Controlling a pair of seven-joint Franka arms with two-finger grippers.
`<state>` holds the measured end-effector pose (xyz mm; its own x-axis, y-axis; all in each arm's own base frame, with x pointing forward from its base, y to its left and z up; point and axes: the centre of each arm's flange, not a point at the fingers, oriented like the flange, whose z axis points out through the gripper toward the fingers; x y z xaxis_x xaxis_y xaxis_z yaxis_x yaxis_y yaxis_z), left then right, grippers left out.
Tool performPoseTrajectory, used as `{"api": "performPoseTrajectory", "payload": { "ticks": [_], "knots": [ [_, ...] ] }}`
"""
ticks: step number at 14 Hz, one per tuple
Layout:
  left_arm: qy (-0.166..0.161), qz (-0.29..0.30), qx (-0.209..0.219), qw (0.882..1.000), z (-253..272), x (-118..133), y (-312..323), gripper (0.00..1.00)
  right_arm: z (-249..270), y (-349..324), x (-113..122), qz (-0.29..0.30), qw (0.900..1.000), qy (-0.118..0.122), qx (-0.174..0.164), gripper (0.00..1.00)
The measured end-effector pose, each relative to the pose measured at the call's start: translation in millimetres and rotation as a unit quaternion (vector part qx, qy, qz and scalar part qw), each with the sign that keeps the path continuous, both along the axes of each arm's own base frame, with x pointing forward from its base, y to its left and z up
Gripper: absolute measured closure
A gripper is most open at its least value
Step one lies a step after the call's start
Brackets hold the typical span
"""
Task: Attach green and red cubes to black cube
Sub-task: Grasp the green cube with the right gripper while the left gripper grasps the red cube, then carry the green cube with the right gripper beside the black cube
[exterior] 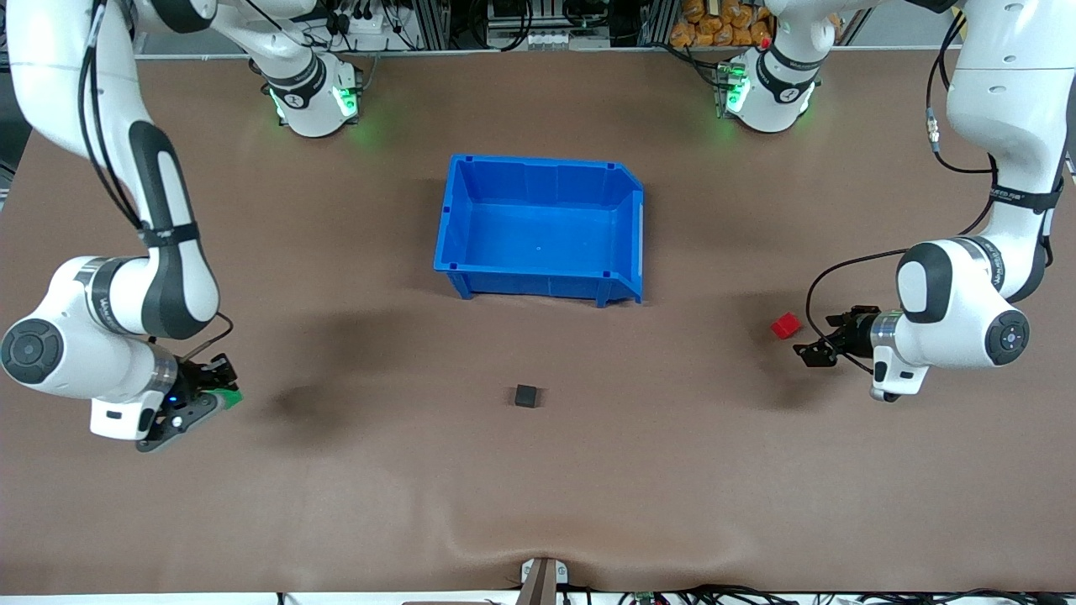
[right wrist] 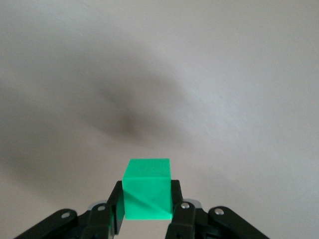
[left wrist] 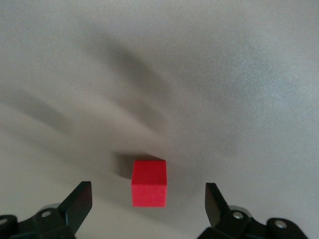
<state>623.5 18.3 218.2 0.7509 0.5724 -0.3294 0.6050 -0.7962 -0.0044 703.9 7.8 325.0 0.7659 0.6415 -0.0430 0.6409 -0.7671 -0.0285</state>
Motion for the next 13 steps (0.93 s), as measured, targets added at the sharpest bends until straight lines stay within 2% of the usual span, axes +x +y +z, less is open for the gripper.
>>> {"api": "performPoseTrajectory", "payload": {
  "ticks": [3,7,10,13],
  "knots": [
    [0.002,0.001,0.000,1.000,-10.2,-3.4,-0.9,0.00,5.6,63.8,-1.6,0.054,0.999,0.001,0.002,0.60],
    [0.008,-0.005,-0.001,1.000,-20.7,-8.0,-8.6,0.01,-11.9,141.0,-14.3,0.125,0.992,0.015,0.014,0.60],
    [0.008,-0.005,0.000,1.000,-28.6,-13.5,-11.3,0.02,-24.0,185.2,-26.1,0.157,0.987,0.026,0.033,0.60],
    [0.000,-0.003,0.003,1.000,-37.2,-18.5,-11.2,0.05,-47.3,212.4,-34.8,0.178,0.983,0.039,0.037,0.60]
  ]
}}
